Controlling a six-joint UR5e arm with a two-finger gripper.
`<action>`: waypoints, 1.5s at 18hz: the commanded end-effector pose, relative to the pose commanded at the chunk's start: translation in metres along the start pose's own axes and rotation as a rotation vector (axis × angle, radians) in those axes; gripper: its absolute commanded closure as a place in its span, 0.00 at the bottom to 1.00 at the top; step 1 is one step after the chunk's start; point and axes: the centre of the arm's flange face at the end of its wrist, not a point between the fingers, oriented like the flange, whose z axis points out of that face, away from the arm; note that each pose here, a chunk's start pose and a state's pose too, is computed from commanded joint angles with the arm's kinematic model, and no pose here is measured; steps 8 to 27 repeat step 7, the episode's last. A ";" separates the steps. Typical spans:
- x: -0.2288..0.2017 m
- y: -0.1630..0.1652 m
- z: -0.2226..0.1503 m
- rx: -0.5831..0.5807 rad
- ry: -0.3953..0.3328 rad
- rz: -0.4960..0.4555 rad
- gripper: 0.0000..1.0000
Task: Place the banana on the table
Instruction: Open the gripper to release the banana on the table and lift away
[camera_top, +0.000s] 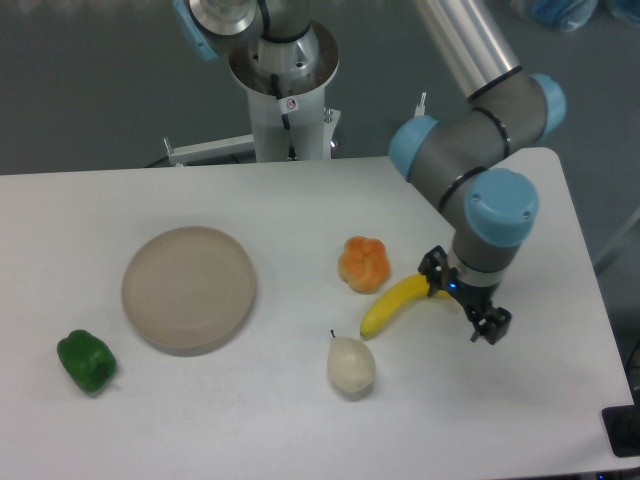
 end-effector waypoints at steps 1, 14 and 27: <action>-0.008 0.004 0.002 0.001 -0.003 -0.006 0.00; -0.022 0.021 0.008 0.005 -0.008 -0.031 0.00; -0.022 0.021 0.008 0.005 -0.008 -0.031 0.00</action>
